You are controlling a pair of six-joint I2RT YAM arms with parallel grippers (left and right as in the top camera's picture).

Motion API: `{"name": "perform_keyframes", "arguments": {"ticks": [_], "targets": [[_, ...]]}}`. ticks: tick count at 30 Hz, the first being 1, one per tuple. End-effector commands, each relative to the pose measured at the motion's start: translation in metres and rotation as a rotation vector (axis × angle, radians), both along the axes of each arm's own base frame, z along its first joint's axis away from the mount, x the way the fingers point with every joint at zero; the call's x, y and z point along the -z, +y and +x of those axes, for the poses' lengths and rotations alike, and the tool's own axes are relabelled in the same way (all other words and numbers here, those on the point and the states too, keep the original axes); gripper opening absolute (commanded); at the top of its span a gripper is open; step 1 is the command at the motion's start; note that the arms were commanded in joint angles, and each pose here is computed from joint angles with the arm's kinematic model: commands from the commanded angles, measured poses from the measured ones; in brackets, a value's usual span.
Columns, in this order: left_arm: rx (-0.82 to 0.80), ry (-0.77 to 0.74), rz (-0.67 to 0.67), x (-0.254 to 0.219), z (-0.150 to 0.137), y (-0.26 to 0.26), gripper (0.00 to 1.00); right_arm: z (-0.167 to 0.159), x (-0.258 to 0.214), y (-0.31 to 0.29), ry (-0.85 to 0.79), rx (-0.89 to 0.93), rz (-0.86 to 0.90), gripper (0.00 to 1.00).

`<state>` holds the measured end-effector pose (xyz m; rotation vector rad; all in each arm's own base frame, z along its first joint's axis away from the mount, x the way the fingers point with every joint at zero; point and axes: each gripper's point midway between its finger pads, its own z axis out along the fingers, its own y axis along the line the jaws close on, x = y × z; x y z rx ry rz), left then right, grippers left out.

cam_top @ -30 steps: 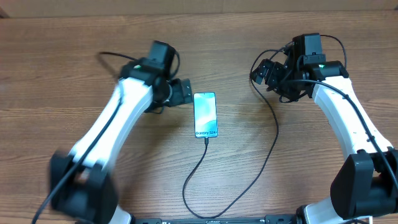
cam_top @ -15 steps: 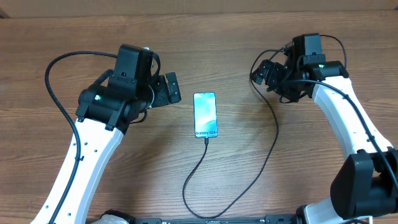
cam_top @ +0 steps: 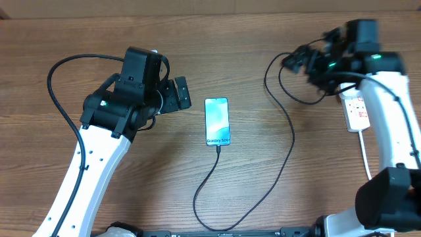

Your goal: Plug charger to phone and switch on socket

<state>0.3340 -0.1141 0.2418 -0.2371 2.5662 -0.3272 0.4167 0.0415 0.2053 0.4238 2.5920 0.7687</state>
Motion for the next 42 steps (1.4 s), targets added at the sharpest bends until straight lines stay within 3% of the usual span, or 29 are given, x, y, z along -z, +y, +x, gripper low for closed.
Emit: {"name": "perform_keyframes", "arguments": {"ticks": [1, 7, 15, 42], "targets": [[0.015, -0.015, 0.023, -0.002, 0.000, 0.001, 1.00, 0.003, -0.033, -0.037, -0.100, 0.021, -0.007, 1.00], [0.015, -0.015, 0.023, -0.002, 0.000, 0.001, 1.00, -0.009, -0.040, -0.118, -0.145, 0.129, 0.021, 1.00], [0.015, -0.015, 0.023, -0.002, 0.000, 0.001, 1.00, -0.024, -0.015, -0.191, -0.153, 0.194, 0.009, 1.00], [0.015, -0.015, 0.023, -0.002, 0.000, 0.001, 1.00, -0.004, 0.110, -0.225, 0.018, 0.139, -0.036, 1.00]]}}
